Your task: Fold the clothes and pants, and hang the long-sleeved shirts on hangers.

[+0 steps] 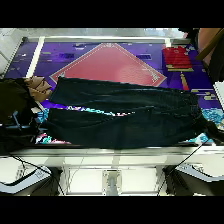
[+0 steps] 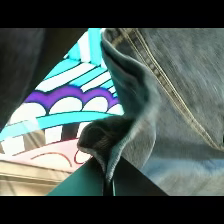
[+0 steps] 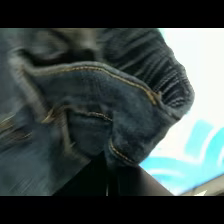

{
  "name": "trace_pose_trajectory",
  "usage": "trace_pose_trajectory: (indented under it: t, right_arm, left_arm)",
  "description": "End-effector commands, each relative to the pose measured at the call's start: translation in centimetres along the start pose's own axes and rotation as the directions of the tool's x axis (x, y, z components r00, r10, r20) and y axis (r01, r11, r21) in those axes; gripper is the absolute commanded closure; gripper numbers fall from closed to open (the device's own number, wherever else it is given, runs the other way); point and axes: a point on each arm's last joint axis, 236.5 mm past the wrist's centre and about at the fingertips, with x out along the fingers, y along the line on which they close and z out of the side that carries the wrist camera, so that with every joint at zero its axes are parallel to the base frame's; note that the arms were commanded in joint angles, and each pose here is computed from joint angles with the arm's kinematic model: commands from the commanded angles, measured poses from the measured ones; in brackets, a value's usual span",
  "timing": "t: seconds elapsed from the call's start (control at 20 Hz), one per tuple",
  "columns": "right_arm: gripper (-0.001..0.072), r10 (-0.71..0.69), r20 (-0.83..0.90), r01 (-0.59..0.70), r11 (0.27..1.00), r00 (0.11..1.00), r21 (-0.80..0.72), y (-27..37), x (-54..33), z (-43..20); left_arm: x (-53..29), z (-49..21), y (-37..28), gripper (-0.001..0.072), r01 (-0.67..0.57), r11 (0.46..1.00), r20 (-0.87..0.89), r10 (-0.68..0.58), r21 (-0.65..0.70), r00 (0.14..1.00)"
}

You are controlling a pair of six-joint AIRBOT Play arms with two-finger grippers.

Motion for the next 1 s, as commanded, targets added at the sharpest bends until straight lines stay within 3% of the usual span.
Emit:
trace_pose_trajectory:
  t: [0.0,0.2,0.45,0.75,0.95]
  right_arm:
    - [0.0664,-0.055,0.004,0.055,0.998,0.998,-0.019,0.8,-6.3,1.0]
    - [0.0665,-0.035,0.029,0.037,0.996,0.999,-0.08,5.7,-8.3,3.0]
    - [0.0666,0.015,0.165,0.014,0.984,0.986,-0.176,14.6,-3.3,9.1]
    - [0.0666,-0.023,0.085,0.023,1.0,0.996,0.001,14.4,5.7,12.3]
    - [0.0663,-0.043,0.106,0.035,0.997,0.993,0.074,12.8,10.1,13.8]
  left_arm:
    - [-4.1,2.3,-1.5,0.0694,-0.052,0.998,0.042,0.05,0.045,0.998]
    - [-7.3,7.4,-8.3,0.0698,-0.098,0.969,0.186,0.056,0.226,0.981]
    - [-5.4,16.0,-15.2,0.0699,-0.319,0.887,0.3,0.221,0.334,0.928]
    - [1.7,25.0,-20.5,0.0699,-0.268,0.922,0.332,0.17,0.278,0.928]
    - [4.8,28.4,-24.4,0.0695,-0.121,0.952,0.399,-0.001,0.28,0.917]
